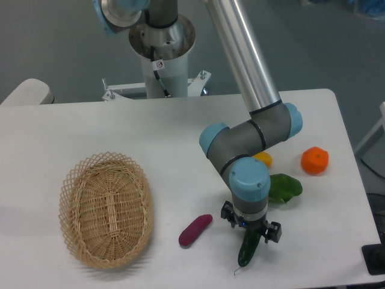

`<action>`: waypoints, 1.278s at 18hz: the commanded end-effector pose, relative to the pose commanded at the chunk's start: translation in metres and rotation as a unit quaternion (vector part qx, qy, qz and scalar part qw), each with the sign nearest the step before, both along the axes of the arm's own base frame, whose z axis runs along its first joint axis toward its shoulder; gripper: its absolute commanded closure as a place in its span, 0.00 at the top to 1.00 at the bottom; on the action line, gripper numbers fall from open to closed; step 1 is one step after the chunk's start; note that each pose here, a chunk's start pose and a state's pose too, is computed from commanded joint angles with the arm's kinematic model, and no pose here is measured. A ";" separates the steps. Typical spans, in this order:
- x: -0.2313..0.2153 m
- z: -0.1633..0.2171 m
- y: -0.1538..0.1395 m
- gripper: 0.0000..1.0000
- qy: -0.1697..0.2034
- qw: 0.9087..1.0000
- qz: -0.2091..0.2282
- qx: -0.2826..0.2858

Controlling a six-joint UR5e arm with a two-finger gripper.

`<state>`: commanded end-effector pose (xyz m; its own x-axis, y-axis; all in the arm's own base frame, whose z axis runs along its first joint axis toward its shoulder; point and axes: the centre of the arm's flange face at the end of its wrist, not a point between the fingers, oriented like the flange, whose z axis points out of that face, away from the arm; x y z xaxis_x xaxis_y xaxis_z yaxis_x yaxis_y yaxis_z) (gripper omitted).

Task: Pick up the cucumber from the table
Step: 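Lower the open gripper around the cucumber and close on it, then lift the grasped cucumber up off the table toward the basket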

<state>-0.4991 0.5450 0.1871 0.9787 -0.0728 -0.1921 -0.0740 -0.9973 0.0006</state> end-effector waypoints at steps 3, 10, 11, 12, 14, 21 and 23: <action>0.000 -0.002 0.000 1.00 -0.001 1.000 0.000 -0.002; 0.001 -0.002 -0.001 0.79 -0.002 1.000 -0.001 -0.002; 0.001 -0.002 -0.001 0.72 -0.002 1.000 -0.001 -0.002; 0.000 -0.002 0.000 0.66 -0.001 1.000 -0.001 -0.001; 0.000 -0.001 0.000 0.54 -0.001 1.000 -0.004 -0.001; 0.001 0.007 0.000 0.36 0.003 1.000 -0.014 0.000; -0.001 0.013 0.001 0.35 0.006 1.000 -0.014 0.002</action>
<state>-0.4996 0.5457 0.2002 0.9739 -0.0999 -0.2039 -0.1027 -0.9947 -0.0032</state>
